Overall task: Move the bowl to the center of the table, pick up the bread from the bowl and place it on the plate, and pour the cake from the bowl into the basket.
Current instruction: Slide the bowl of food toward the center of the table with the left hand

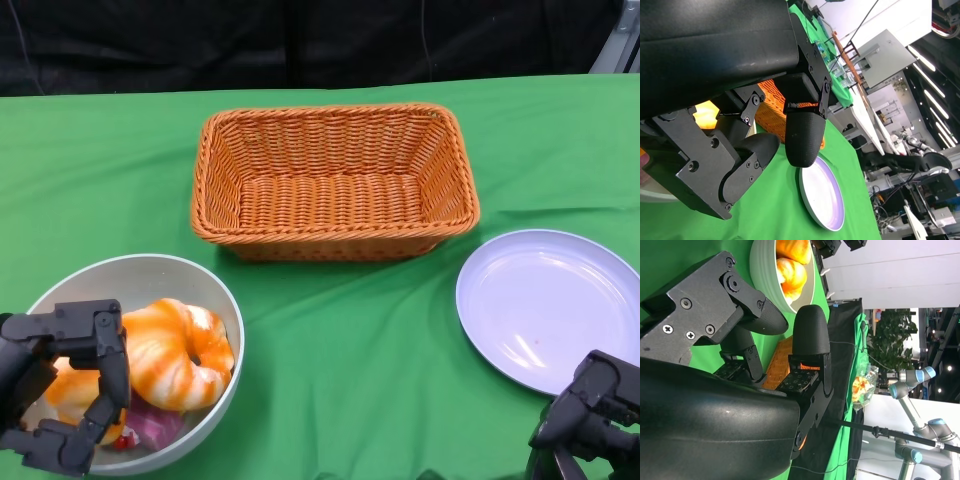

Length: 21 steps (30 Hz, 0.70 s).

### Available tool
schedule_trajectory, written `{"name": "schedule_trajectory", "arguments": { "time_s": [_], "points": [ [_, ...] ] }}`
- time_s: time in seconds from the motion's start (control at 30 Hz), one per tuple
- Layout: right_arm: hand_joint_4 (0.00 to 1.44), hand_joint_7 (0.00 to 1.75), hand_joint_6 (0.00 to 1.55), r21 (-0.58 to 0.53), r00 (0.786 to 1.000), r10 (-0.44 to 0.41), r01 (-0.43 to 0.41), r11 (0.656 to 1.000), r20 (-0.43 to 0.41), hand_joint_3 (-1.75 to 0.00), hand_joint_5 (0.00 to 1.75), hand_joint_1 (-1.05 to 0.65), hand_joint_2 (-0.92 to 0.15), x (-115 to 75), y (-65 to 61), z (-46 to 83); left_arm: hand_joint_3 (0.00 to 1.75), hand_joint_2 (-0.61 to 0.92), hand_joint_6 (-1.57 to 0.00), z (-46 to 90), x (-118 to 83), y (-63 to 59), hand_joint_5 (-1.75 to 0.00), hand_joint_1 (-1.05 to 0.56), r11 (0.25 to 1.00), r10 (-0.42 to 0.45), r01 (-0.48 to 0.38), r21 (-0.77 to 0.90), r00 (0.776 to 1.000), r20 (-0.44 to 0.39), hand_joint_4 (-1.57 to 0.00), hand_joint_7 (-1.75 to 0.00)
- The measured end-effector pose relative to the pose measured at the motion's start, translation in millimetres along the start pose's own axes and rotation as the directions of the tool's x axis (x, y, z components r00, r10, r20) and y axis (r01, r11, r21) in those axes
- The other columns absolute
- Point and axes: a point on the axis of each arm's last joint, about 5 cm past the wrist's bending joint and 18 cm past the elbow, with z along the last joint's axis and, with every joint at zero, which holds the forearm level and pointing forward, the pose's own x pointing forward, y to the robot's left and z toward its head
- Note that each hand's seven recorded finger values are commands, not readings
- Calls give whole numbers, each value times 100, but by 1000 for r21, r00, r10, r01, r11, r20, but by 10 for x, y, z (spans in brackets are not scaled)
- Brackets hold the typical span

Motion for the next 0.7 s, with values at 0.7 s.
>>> {"name": "schedule_trajectory", "arguments": {
  "time_s": [0.7],
  "points": [
    [82, 130, 73, -13, 1000, 0, 0, 1000, -7, -133, 156, -6, -40, 2, 0, -8, 154, 29, -83, -10, 4, -7, -175, -1, 1000, -4, 4, 1, 1000, 0, -89, -149]
  ]
}}
